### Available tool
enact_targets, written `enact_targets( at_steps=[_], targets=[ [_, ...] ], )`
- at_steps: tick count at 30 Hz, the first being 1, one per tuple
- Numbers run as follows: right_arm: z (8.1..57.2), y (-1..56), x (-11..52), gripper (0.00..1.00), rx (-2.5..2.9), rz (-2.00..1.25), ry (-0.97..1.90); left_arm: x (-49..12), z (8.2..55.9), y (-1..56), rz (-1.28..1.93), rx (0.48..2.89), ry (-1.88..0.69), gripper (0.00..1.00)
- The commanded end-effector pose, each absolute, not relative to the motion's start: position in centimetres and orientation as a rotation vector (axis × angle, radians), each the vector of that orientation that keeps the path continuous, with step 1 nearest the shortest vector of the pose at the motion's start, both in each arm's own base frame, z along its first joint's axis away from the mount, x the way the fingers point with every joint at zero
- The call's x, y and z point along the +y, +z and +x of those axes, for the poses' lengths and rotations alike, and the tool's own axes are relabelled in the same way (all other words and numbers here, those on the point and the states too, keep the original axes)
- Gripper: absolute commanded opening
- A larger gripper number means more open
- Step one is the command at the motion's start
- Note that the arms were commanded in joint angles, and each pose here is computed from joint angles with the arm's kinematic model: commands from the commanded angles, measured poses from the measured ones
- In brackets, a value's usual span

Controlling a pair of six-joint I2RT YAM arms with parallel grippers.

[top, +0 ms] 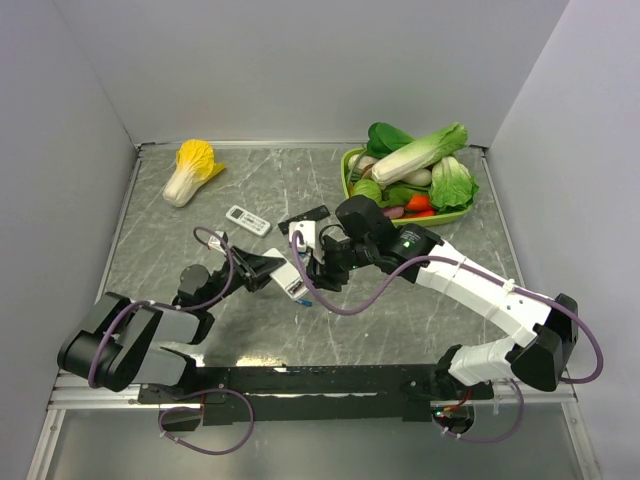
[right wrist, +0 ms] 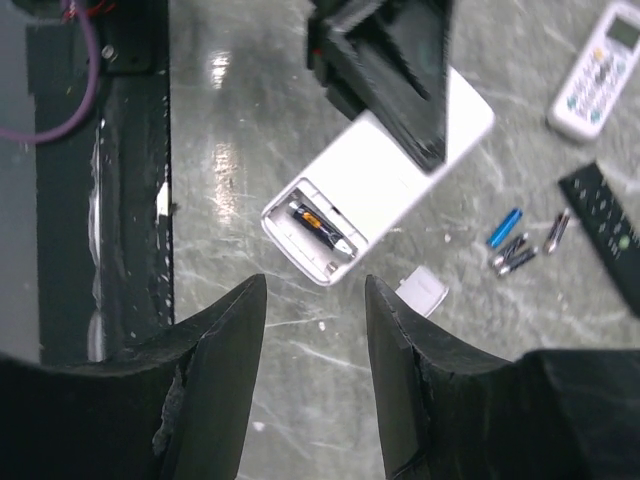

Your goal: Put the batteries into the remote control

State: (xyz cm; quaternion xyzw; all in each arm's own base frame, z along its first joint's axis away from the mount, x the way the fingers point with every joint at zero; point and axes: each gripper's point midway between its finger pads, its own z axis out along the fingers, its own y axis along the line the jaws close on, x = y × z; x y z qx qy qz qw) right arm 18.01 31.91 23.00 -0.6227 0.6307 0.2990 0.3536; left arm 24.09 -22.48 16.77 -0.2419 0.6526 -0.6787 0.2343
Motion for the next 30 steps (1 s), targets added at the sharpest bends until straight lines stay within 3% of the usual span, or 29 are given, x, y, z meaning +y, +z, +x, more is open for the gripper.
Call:
enact_targets(
  at_steps=[1, 11, 15, 30],
  targets=[
    [17.8, 25.1, 32.1, 0.52, 1.415, -1.726, 0.745, -21.8, 19.9, 29.3, -0.067, 1.233, -2.005, 0.02],
    [18.3, 24.7, 31.6, 0.47, 1.392, -1.814, 0.673, -22.2, 19.5, 30.3, 0.018, 1.211, -2.004, 0.01],
    [18.5, 24.4, 31.8, 0.4, 1.401, -1.836, 0.671, -22.4, 19.6, 30.4, 0.031, 1.214, -2.007, 0.01],
    [18.6, 23.0, 32.4, 0.41, 1.406, -1.909, 0.695, -22.7, 19.2, 30.8, 0.079, 1.206, -2.008, 0.02]
  ],
)
